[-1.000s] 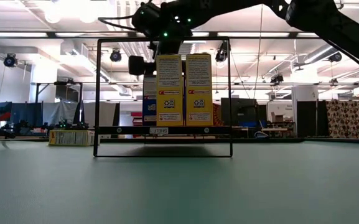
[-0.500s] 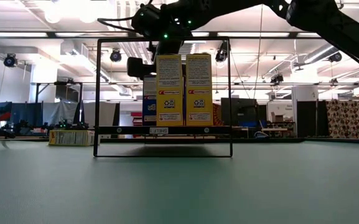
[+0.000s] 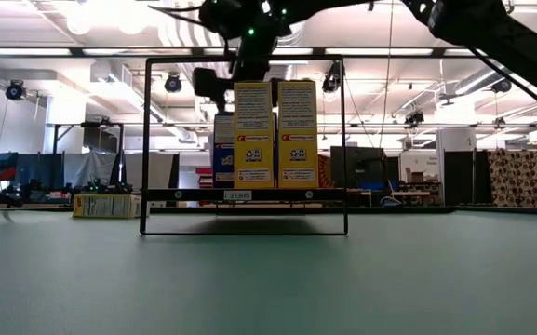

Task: Stack cereal on shelf
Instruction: Put the red cereal box on the shelf aligned with the other red cereal box

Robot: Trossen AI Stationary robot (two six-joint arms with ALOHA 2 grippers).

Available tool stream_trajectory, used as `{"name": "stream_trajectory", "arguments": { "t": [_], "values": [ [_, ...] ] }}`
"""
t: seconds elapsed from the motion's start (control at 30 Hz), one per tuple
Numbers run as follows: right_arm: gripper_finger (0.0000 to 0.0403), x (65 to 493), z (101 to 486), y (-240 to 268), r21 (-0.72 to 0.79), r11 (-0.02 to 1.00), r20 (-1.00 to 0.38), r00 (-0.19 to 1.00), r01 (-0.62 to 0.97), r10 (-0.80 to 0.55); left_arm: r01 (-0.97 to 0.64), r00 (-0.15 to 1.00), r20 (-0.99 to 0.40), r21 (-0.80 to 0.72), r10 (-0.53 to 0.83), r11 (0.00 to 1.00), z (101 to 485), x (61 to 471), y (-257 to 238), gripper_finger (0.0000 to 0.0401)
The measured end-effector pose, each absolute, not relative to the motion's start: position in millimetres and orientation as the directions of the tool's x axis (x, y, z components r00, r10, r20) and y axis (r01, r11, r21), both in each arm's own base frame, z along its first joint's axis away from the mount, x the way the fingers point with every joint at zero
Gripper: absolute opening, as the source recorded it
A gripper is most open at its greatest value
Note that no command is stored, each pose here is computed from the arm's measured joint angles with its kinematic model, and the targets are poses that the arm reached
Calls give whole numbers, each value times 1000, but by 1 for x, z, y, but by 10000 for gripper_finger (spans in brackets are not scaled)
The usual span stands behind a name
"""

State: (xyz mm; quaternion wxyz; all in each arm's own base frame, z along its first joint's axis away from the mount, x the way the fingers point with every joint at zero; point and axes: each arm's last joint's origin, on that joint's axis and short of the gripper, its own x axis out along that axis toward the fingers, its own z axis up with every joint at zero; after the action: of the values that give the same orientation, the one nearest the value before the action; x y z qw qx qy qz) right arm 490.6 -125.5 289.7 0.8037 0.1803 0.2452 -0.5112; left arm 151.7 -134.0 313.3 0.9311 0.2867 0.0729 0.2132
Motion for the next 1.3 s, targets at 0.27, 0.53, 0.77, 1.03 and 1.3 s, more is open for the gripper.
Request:
{"name": "stream_trajectory", "arguments": {
  "t": [0.27,0.53,0.77,1.03,1.3],
  "values": [
    [282,456,323,-107,-156,505,-658,293,849,-694,-371,894,-16,536,448,758,312,154,-133,0],
    [253,425,340,-68,-386,636,-734,196,668,-651,-406,866,-39,526,498,747,300,174,-117,0],
    [224,423,348,-32,-449,728,-733,252,518,-631,-437,823,-127,482,554,759,286,193,-84,0],
    [205,411,352,-23,-476,770,-745,270,425,-609,-461,742,-280,445,609,767,265,208,-44,0],
    [194,387,344,-22,-467,800,-717,369,377,-592,-457,685,-364,461,631,761,249,221,-24,0]
  ]
}}
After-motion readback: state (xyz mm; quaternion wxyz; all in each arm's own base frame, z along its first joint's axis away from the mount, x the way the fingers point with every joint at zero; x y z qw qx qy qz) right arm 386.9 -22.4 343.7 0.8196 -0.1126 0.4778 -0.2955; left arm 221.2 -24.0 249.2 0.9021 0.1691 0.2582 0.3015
